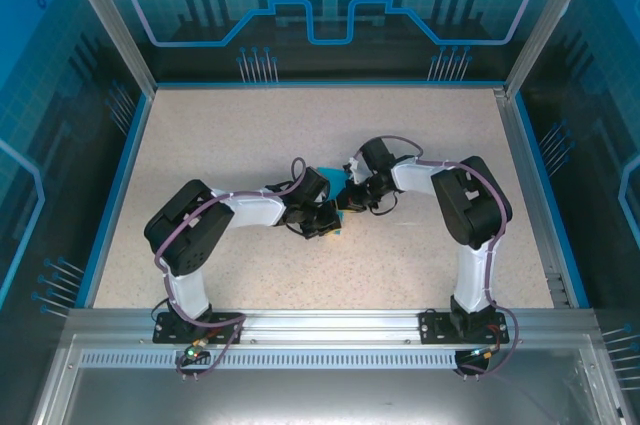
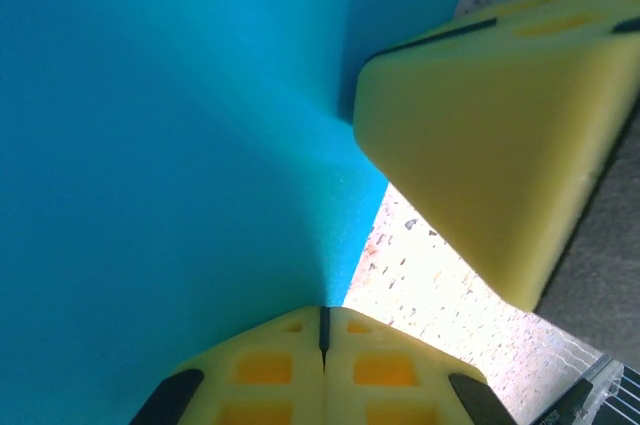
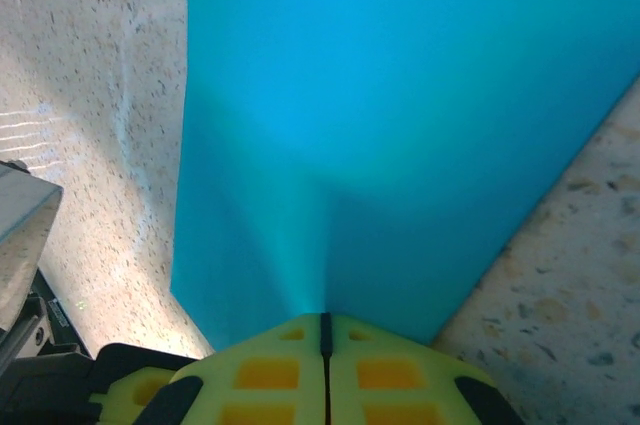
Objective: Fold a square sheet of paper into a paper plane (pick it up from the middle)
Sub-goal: Fold the square sheet of paper in half at the center of the table.
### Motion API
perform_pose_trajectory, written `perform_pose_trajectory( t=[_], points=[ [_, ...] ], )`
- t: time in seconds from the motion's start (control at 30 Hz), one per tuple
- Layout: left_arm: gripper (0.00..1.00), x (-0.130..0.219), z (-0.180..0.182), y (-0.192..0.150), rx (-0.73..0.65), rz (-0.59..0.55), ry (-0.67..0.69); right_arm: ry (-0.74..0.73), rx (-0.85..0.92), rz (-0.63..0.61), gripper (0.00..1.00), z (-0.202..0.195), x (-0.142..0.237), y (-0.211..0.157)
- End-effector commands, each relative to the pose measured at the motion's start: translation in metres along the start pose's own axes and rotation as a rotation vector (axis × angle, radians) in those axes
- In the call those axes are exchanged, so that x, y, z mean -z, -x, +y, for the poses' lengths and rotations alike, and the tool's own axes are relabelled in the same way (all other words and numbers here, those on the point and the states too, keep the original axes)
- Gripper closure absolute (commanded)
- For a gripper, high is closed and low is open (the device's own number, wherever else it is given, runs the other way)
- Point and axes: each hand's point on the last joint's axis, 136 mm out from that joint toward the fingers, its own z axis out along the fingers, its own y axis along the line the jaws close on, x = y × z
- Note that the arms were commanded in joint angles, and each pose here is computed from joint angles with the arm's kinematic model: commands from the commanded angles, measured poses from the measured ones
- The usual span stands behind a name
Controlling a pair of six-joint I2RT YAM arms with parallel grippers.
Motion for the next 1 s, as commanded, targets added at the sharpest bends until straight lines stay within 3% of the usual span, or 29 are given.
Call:
perform_pose_trajectory(
  t=[0.0, 0.43, 0.97],
  points=[
    [1.0, -0.006, 0.021, -0.007, 0.027, 0.02, 0.095, -0.024, -0.002, 0.04, 0.94, -0.007, -0.003, -0.011],
    [1.0, -0.003, 0.049, -0.023, 0.092, 0.076, 0.214, -0.102, -0.064, -0.018, 0.94, -0.035, -0.002, 0.033],
    [1.0, -0.006, 0.055, -0.028, 0.107, 0.099, 0.22, -0.113, -0.071, -0.097, 0.94, -0.051, 0.008, 0.093]
  ],
)
